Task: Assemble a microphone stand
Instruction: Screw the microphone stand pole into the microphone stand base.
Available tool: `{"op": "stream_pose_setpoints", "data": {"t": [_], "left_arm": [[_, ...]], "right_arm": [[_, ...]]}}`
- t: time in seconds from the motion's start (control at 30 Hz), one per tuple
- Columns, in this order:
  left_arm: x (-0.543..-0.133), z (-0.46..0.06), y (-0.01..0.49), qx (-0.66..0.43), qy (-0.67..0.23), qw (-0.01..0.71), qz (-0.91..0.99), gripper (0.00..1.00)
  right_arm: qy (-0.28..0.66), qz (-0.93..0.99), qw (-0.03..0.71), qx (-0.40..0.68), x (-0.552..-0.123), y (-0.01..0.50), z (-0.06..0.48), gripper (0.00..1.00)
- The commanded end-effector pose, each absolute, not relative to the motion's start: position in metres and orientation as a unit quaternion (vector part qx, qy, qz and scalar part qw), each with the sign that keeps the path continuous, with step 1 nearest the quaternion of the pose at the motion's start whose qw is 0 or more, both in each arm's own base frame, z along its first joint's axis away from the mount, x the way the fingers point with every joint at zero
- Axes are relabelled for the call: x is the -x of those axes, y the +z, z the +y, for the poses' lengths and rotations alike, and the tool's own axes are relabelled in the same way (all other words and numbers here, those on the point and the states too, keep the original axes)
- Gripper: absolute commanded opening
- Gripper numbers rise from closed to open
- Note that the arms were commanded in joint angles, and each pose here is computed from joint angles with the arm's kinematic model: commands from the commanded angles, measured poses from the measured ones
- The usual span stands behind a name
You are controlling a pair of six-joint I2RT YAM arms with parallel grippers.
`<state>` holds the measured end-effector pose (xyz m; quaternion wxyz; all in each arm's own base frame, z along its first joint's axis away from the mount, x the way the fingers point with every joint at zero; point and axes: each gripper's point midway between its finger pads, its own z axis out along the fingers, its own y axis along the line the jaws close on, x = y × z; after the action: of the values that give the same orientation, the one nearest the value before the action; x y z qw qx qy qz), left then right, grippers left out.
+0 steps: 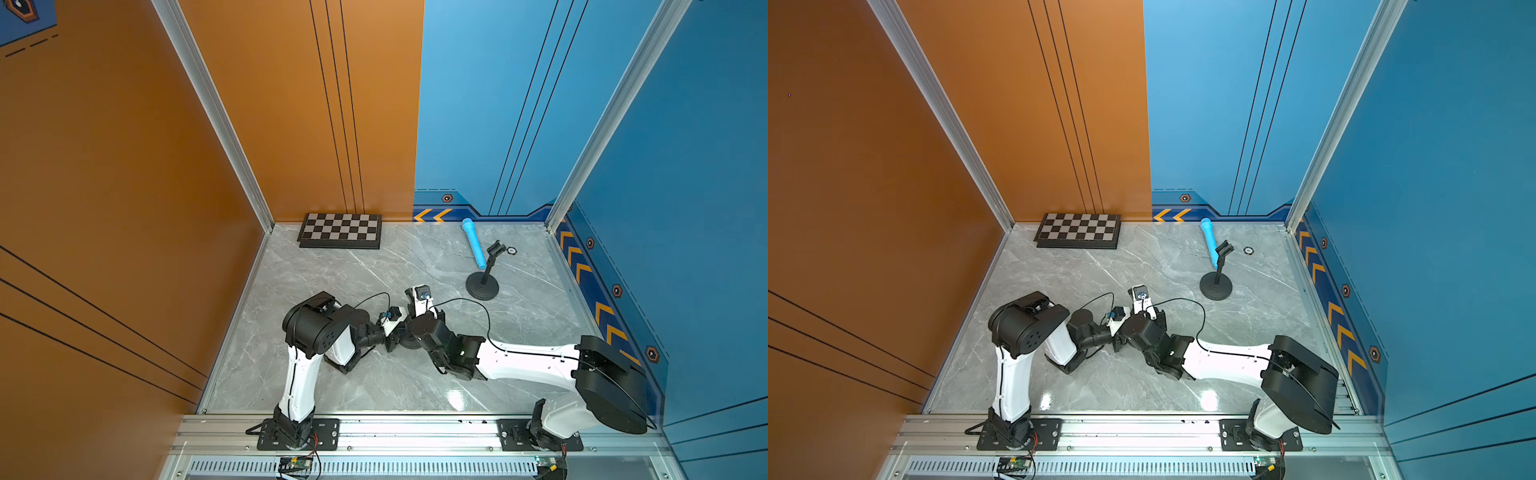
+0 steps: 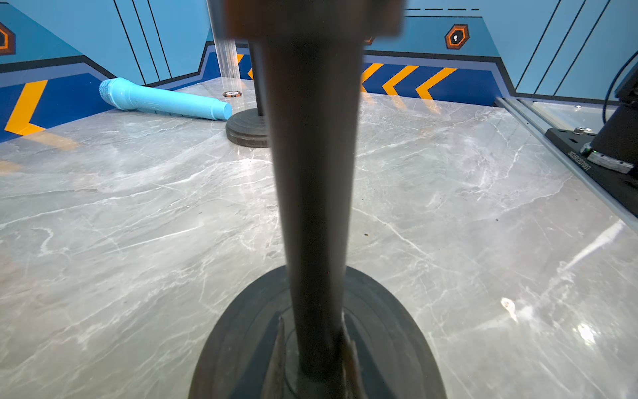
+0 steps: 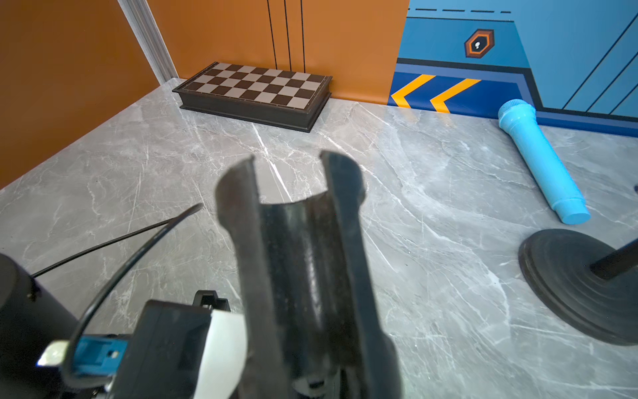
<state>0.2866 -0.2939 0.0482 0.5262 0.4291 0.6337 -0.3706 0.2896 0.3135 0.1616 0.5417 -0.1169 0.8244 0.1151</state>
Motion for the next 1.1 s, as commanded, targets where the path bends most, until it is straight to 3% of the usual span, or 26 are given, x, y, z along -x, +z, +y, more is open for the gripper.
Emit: {"op": "stream_pose_setpoints", "data": {"t": [0.0,0.07,0.23,0.8,1.0,1.07], "left_arm": [[-0.283,-0.285,0.007,-0.417,-0.355,0.473,0.69,0.26],[-0.283,-0.285,0.008,-0.418,-0.355,0.474,0.689,0.26],[-0.282,-0.285,0.009,-0.422,-0.353,0.476,0.686,0.26],[-0.279,-0.285,0.008,-0.427,-0.354,0.474,0.684,0.25],[-0.278,-0.284,0.007,-0.426,-0.354,0.473,0.685,0.25],[-0.278,-0.284,0.007,-0.426,-0.354,0.472,0.686,0.26]], "right_arm": [[0.184,0.826,0.498,0.187,-0.286,0.16,0.329,0.35],[0.245,0.804,0.447,0.307,-0.268,0.157,0.343,0.42],[0.326,0.742,0.367,0.457,-0.236,0.151,0.34,0.5],[0.317,0.707,0.369,0.514,-0.285,0.168,0.321,0.49],[0.3,0.716,0.367,0.511,-0.294,0.163,0.319,0.32],[0.292,0.727,0.375,0.496,-0.298,0.162,0.318,0.22]]}}
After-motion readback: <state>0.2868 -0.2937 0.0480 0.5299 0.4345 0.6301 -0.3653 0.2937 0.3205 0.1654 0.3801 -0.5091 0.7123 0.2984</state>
